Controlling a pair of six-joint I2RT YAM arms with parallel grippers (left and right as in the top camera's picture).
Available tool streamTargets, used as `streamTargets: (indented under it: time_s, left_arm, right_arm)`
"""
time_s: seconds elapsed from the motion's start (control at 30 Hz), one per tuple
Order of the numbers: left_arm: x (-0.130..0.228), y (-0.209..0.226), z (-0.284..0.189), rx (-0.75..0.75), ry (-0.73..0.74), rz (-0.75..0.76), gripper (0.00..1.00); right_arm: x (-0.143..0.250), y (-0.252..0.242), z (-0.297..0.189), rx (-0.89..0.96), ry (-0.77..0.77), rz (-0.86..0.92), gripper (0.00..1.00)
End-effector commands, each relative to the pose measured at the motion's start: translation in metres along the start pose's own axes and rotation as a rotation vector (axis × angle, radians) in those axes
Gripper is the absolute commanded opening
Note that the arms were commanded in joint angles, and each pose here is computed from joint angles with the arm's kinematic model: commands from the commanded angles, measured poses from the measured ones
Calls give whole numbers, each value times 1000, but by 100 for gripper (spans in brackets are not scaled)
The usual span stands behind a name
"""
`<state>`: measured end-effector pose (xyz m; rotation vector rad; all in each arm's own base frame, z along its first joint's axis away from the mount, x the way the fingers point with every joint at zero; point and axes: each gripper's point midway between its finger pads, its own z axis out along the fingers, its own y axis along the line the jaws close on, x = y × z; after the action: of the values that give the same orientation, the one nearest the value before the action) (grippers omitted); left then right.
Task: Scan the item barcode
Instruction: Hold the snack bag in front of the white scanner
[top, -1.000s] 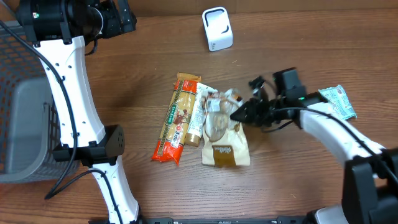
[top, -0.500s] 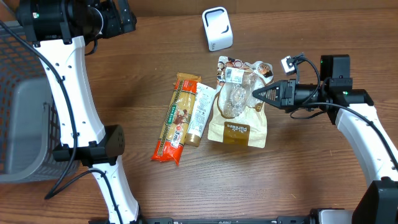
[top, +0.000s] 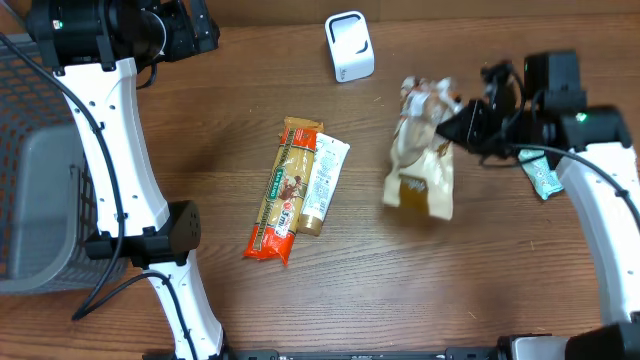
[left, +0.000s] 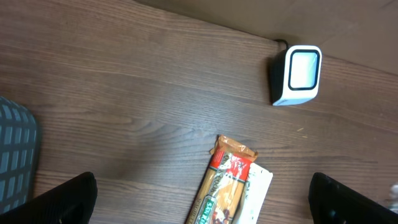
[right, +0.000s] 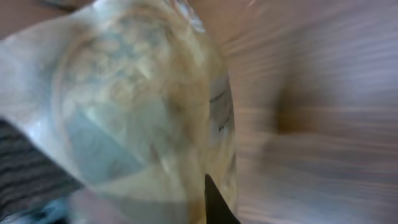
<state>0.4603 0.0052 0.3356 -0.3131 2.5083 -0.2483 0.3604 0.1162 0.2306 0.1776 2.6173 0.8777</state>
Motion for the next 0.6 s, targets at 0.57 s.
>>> streamTargets:
  time_s: [0.57]
  left_arm:
    - [-1, -5, -9, 3, -20, 12, 99]
  right_arm:
    - [-141, 39, 61, 659, -445, -623, 4]
